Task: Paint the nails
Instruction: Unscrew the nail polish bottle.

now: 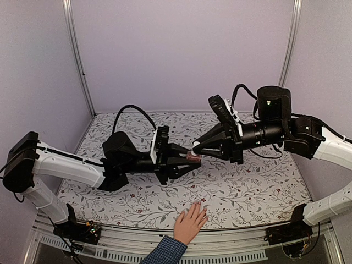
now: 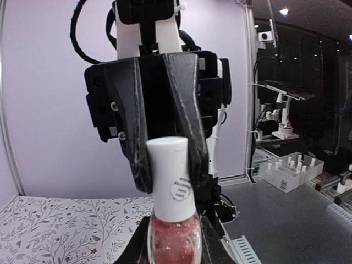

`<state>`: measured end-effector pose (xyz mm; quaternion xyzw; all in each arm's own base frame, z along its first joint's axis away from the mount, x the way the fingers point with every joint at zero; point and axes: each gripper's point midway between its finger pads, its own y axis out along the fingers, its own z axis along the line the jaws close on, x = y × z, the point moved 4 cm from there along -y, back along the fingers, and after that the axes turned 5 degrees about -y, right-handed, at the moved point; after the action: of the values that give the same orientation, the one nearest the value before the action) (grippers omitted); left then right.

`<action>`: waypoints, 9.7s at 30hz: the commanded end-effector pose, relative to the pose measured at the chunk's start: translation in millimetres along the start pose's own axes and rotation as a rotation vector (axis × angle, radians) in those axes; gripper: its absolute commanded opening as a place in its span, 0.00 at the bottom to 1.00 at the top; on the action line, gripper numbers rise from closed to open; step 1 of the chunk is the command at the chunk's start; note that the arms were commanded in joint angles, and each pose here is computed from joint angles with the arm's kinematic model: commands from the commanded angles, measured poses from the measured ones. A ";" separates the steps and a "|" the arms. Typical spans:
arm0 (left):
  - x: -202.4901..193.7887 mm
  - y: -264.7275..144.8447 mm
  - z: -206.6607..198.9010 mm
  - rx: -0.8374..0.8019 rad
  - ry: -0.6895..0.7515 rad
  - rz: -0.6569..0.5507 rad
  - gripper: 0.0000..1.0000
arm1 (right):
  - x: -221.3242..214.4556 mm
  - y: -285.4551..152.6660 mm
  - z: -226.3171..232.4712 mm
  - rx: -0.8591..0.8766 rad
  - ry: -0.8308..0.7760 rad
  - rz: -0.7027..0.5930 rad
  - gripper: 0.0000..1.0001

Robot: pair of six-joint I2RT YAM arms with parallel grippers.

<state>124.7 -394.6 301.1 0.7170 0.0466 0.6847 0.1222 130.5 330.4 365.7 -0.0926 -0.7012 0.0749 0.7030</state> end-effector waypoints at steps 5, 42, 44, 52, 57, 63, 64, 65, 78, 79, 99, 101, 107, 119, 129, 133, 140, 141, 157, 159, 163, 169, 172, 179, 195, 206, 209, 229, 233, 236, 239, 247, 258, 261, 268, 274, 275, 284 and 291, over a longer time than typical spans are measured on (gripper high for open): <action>3.2 10.2 -68.7 -0.459 0.016 0.018 0.00 | 7.9 1.6 14.9 0.144 -0.112 -0.055 0.00; -2.4 -13.0 -4.4 -0.010 0.013 -0.042 0.00 | 33.2 -43.2 -43.1 -0.441 -0.074 -0.129 0.99; -3.4 -14.9 4.2 0.056 0.014 -0.044 0.00 | 27.9 -40.7 -50.8 -0.481 -0.048 -0.094 0.99; -15.2 -19.0 52.1 0.390 0.013 0.010 0.00 | 18.8 -33.8 -59.7 -0.515 0.016 -0.076 0.99; -21.2 -22.7 74.6 0.547 0.027 0.031 0.00 | 12.9 -30.4 -62.4 -0.523 0.078 -0.093 0.99; -24.3 -23.5 87.2 0.626 0.035 0.025 0.00 | 6.5 -21.2 -74.6 -0.567 0.147 -0.030 0.99; -24.8 -23.2 87.9 0.629 0.039 0.023 0.00 | 5.7 -19.2 -76.6 -0.572 0.169 -0.027 0.99; -25.0 -23.1 89.0 0.635 0.042 0.021 0.00 | 4.2 -17.1 -78.1 -0.575 0.187 -0.026 0.97; -25.8 -19.1 91.6 0.660 0.059 -0.010 0.00 | -16.1 6.4 -94.8 -0.614 0.345 0.035 0.75; -25.5 -19.5 92.0 0.664 0.060 -0.012 0.00 | -17.9 8.8 -94.9 -0.607 0.352 0.038 0.75; -23.6 -18.1 91.5 0.678 0.075 -0.016 0.00 | -27.4 27.9 -92.5 -0.530 0.409 0.052 0.30; -21.7 -18.0 91.7 0.678 0.077 -0.020 0.00 | -26.7 30.9 -89.1 -0.496 0.407 0.053 0.25; -23.6 -17.1 88.7 0.655 0.076 -0.009 0.00 | -20.0 32.0 -83.0 -0.444 0.391 0.045 0.05; -13.5 -8.1 43.9 0.293 0.058 -0.049 0.00 | -13.9 34.5 -57.7 -0.255 0.250 0.049 0.00; -5.7 -9.4 -9.9 -0.100 0.045 -0.050 0.00 | -10.4 27.8 -34.8 -0.119 0.108 0.044 0.00; -1.9 -11.7 -31.6 -0.272 0.024 -0.043 0.00 | -7.7 22.1 -22.8 -0.055 0.026 0.030 0.00; 6.6 -14.1 -58.4 -0.474 -0.009 -0.031 0.00 | -3.0 11.2 -2.8 0.051 -0.075 0.011 0.00; 7.1 -14.1 -60.9 -0.496 -0.011 -0.026 0.00 | -3.6 10.6 -0.6 0.065 -0.087 0.010 0.00; 2.5 -4.4 -79.1 -0.650 -0.038 0.021 0.00 | -6.3 1.2 28.4 0.257 -0.173 -0.028 0.03; 3.9 -5.8 -76.1 -0.620 -0.031 0.013 0.00 | -6.3 1.4 26.8 0.244 -0.171 -0.023 0.09; 2.4 -6.2 -66.3 -0.539 -0.021 0.013 0.00 | -4.2 1.1 23.8 0.217 -0.163 -0.022 0.26; -0.3 -8.6 -47.2 -0.390 -0.009 0.003 0.00 | 4.3 -5.3 20.1 0.158 -0.165 -0.039 0.52; -0.8 -8.6 -35.8 -0.284 -0.004 -0.007 0.00 | 8.3 -9.7 19.4 0.132 -0.153 -0.053 0.63; 3.6 -6.5 3.6 0.034 0.022 -0.019 0.00 | 16.5 -14.5 7.3 0.016 -0.096 -0.090 0.75; -10.1 0.1 70.7 0.645 0.085 0.037 0.00 | 0.2 -11.6 -69.3 -0.498 0.314 -0.079 0.61; -18.2 9.4 73.5 0.699 0.119 0.071 0.00 | -24.4 2.1 -77.2 -0.526 0.400 -0.026 0.44; -18.9 8.1 75.3 0.715 0.118 0.073 0.00 | -30.1 3.6 -80.9 -0.551 0.414 -0.010 0.42; -10.6 9.7 67.7 0.659 0.114 0.049 0.00 | -28.5 19.3 -67.9 -0.402 0.353 -0.009 0.00; -7.2 15.2 51.4 0.519 0.111 0.041 0.00 | -20.0 16.5 -60.7 -0.357 0.283 -0.026 0.00; -2.6 16.0 35.0 0.379 0.101 0.021 0.00 | -15.7 14.3 -55.3 -0.326 0.237 -0.029 0.00; 4.1 14.6 16.4 0.216 0.072 -0.009 0.00 | -12.4 12.3 -48.2 -0.284 0.185 -0.031 0.00; 14.9 12.3 -19.9 -0.095 0.033 -0.015 0.00 | -5.9 10.5 -23.7 -0.117 0.047 -0.034 0.00; 18.5 10.9 -59.4 -0.456 -0.014 -0.015 0.00 | -2.8 7.4 4.9 0.082 -0.073 -0.044 0.00; 19.1 10.0 -60.6 -0.464 -0.016 -0.017 0.00 | -2.6 6.4 8.8 0.110 -0.092 -0.040 0.00; 14.1 14.6 -51.5 -0.394 -0.010 0.000 0.00 | -3.4 7.0 7.0 0.098 -0.084 -0.031 0.08; 8.4 11.9 -46.0 -0.340 -0.004 0.011 0.00 | 0.7 3.7 2.8 0.054 -0.081 -0.038 0.36; 7.8 10.9 -45.6 -0.332 0.000 0.013 0.00 | 2.1 2.8 2.8 0.050 -0.081 -0.041 0.42; -1.1 0.7 -40.7 -0.285 -0.018 0.033 0.00 | 12.0 -7.4 7.0 0.045 -0.073 -0.070 0.65; -3.7 -5.4 -37.4 -0.272 -0.026 0.041 0.00 | 8.2 -10.3 16.4 0.101 -0.073 -0.056 0.67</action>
<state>95.0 -393.9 290.5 0.7188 -0.0596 0.6671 0.1865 114.9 330.5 365.0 -0.0399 -0.7182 0.1030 0.6870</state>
